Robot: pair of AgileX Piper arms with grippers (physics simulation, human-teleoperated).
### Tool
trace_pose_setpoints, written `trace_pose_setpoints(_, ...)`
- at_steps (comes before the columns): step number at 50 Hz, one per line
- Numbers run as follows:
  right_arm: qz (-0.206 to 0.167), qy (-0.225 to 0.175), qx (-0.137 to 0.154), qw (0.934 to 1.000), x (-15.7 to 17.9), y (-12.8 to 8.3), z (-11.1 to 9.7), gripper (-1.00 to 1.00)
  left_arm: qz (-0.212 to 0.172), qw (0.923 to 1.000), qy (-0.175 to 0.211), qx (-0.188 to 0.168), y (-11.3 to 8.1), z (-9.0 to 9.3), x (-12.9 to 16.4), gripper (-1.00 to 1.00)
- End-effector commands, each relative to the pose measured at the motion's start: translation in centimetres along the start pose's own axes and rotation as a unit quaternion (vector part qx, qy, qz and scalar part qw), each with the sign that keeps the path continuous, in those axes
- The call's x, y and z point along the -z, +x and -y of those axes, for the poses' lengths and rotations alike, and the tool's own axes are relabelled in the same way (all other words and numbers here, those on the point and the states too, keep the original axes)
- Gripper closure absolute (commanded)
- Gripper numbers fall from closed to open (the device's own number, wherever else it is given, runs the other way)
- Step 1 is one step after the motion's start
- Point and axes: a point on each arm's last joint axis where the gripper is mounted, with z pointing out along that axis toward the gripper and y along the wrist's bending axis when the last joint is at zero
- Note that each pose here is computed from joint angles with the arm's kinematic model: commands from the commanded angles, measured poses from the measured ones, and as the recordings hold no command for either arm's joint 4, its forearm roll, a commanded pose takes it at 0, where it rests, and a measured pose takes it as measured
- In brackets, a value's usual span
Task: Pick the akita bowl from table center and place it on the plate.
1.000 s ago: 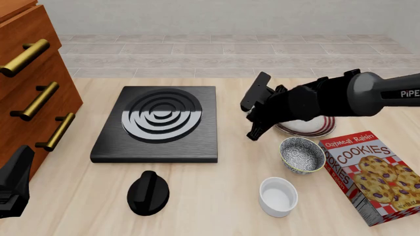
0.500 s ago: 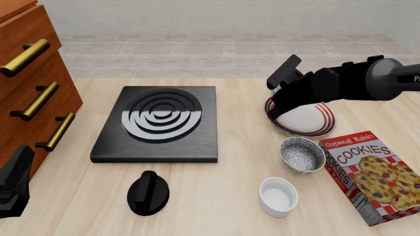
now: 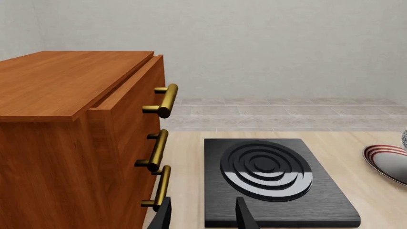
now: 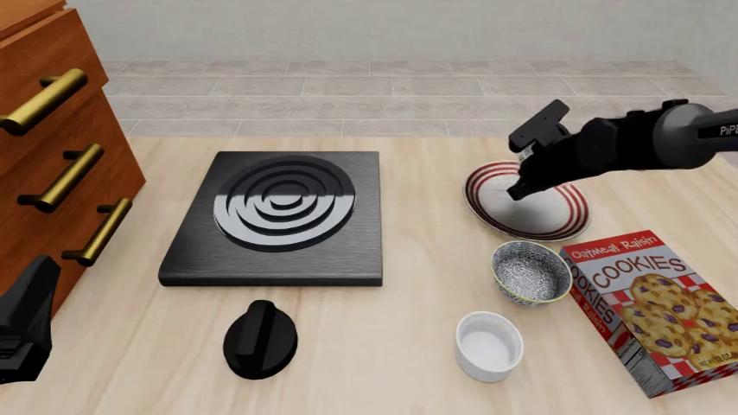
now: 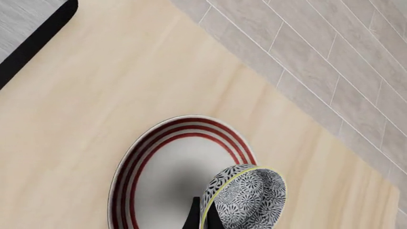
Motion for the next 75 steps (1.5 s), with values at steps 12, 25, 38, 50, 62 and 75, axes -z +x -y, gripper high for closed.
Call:
trace_pose_setpoints(12,-0.041,-0.011,-0.034,0.9985,-2.8,2.1,0.5,1.0,0.0,1.0,0.0,0.0,0.0,0.0,0.0,-1.0)
trace_pose_setpoints(25,-0.035,-0.021,-0.024,0.9989,-2.4,1.1,-0.6,1.0,0.0,1.0,0.0,0.0,0.0,0.0,0.0,-1.0)
trace_pose_setpoints(38,-0.036,-0.022,-0.013,0.999,-2.4,1.3,-0.8,-1.0,0.0,1.0,0.0,0.0,0.0,0.0,0.0,-1.0)
trace_pose_setpoints(50,-0.037,-0.024,-0.005,0.999,-2.6,1.8,-1.2,-1.0,0.0,1.0,0.0,0.0,0.0,0.0,0.0,-1.0)
trace_pose_setpoints(62,-0.018,-0.015,0.006,0.9997,-0.6,1.0,-1.1,-1.0,0.0,1.0,0.0,0.0,0.0,0.0,0.0,-1.0)
trace_pose_setpoints(75,0.023,0.011,-0.019,0.9995,3.4,-0.1,-0.4,-1.0,0.0,1.0,0.0,0.0,0.0,0.0,0.0,-1.0)
